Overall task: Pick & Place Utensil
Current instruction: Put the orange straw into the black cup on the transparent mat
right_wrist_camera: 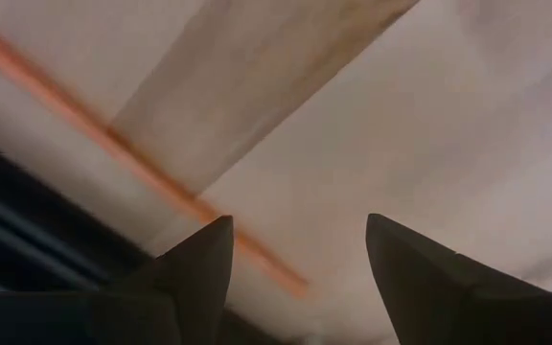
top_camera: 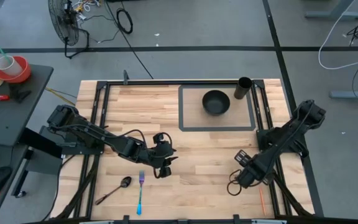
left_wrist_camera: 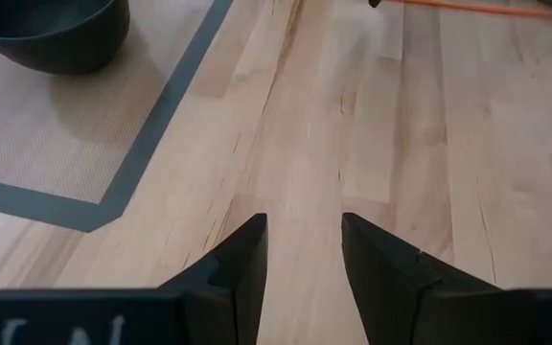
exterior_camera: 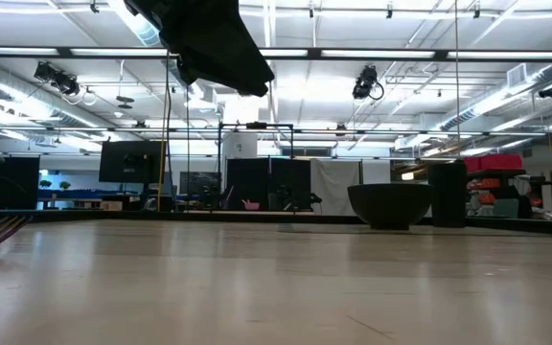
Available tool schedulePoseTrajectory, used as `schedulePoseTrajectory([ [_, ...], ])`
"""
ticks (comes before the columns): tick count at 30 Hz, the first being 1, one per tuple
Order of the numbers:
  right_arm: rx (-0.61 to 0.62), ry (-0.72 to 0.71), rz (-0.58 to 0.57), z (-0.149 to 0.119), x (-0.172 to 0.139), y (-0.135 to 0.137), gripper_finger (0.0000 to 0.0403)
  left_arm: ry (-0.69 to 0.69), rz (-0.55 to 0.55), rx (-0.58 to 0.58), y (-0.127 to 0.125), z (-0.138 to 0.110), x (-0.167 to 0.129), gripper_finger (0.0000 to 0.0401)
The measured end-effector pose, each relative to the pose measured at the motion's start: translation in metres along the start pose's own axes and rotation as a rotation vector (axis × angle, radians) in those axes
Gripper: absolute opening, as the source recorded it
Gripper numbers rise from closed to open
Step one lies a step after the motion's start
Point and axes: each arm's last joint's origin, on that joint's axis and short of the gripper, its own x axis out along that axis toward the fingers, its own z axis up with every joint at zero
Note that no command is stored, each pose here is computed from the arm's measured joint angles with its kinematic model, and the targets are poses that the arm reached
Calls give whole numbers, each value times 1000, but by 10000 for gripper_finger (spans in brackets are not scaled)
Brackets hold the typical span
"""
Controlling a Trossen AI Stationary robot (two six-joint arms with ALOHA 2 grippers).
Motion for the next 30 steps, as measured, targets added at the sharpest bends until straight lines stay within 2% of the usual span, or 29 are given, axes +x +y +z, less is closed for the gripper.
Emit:
schedulePoseTrajectory([
  [3,59,43,66,0,8,0,240,1,0,1,0,0,0,140],
  [6,84,81,84,-2,11,0,240,1,0,1,0,0,0,140],
  [11,74,84,13,-3,11,-1,240,1,0,1,0,0,0,140],
  [19,106,152,63,-15,25,-1,240,1,-5,6,-2,-1,-1,140],
  [27,152,145,-42,-15,25,-4,240,1,-8,18,-3,-1,-2,140],
  [30,159,144,-30,-15,26,-3,240,1,-9,18,-3,-1,-2,140],
])
